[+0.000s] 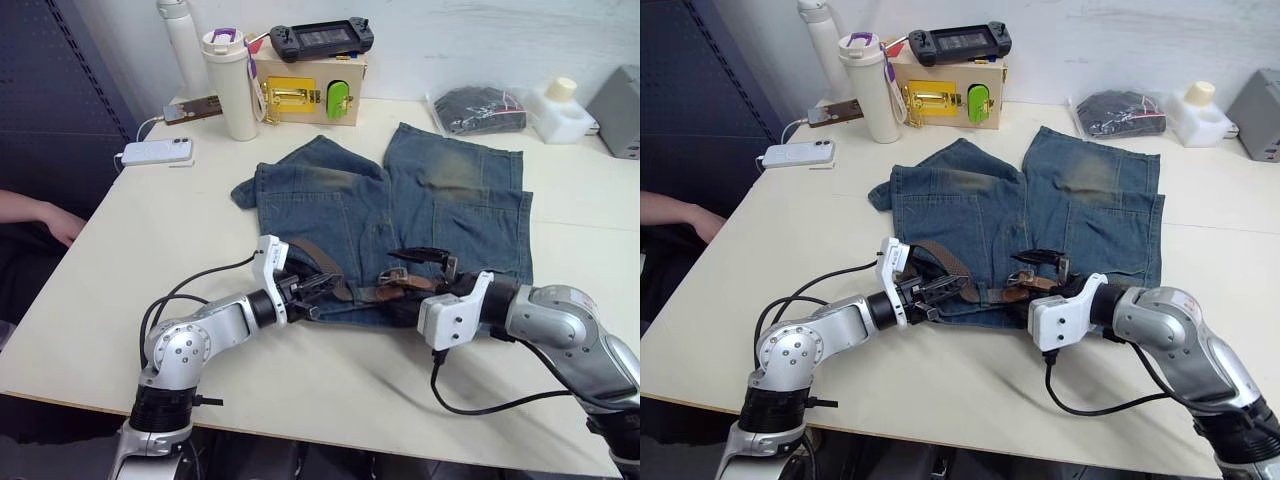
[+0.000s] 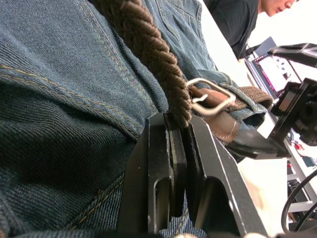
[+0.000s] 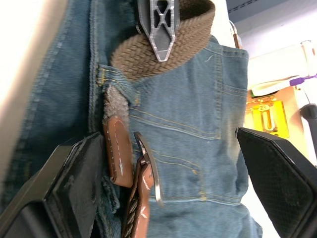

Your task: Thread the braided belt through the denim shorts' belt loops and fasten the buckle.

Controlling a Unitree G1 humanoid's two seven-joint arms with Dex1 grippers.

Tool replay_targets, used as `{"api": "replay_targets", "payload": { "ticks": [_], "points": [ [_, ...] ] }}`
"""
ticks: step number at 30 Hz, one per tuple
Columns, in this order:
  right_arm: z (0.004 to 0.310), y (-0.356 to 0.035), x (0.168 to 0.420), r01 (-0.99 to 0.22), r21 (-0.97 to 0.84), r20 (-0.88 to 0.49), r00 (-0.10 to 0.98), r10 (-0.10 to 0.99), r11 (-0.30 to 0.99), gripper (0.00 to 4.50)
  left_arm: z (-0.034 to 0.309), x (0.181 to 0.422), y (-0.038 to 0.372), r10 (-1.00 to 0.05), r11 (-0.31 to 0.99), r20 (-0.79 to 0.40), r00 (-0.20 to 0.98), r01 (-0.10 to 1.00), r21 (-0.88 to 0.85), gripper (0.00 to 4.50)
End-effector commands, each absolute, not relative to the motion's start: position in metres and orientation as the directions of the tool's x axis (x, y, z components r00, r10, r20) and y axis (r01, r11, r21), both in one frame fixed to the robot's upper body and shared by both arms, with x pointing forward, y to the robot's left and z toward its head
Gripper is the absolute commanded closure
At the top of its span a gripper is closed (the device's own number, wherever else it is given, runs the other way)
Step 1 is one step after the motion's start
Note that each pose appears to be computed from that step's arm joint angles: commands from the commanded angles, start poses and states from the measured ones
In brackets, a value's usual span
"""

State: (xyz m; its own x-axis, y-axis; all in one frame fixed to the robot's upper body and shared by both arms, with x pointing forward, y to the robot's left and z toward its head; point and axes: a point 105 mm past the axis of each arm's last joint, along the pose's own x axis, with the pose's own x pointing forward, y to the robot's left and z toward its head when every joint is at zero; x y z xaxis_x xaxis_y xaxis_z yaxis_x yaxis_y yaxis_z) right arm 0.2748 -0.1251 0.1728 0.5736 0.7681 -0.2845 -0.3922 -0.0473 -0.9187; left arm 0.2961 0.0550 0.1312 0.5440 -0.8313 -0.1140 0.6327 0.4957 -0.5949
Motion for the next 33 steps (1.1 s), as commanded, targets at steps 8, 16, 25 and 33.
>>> {"api": "replay_targets", "payload": {
  "ticks": [8, 16, 25, 33],
  "points": [
    [0.183, -0.129, 0.276, -0.351, -0.934, -0.279, 0.589, 0.759, -0.071, 0.01, 0.127, 0.293, 0.056, -0.828, 0.502, -0.128, 0.546, 0.619, -0.603, 4.5],
    [0.174, -0.129, 0.273, -0.387, -0.918, -0.313, 0.577, 0.755, -0.085, 3.13, 0.127, 0.293, 0.056, -0.827, 0.503, -0.128, 0.547, 0.619, -0.603, 4.5],
    [0.159, -0.129, 0.268, -0.455, -0.887, -0.356, 0.562, 0.747, -0.08, 4.46, 0.127, 0.292, 0.056, -0.825, 0.503, -0.124, 0.551, 0.617, -0.605, 4.5],
    [0.156, -0.131, 0.271, -0.471, -0.88, -0.365, 0.578, 0.729, -0.067, 2.59, 0.127, 0.292, 0.057, -0.823, 0.506, -0.126, 0.554, 0.614, -0.606, 4.5]
  ]
}}
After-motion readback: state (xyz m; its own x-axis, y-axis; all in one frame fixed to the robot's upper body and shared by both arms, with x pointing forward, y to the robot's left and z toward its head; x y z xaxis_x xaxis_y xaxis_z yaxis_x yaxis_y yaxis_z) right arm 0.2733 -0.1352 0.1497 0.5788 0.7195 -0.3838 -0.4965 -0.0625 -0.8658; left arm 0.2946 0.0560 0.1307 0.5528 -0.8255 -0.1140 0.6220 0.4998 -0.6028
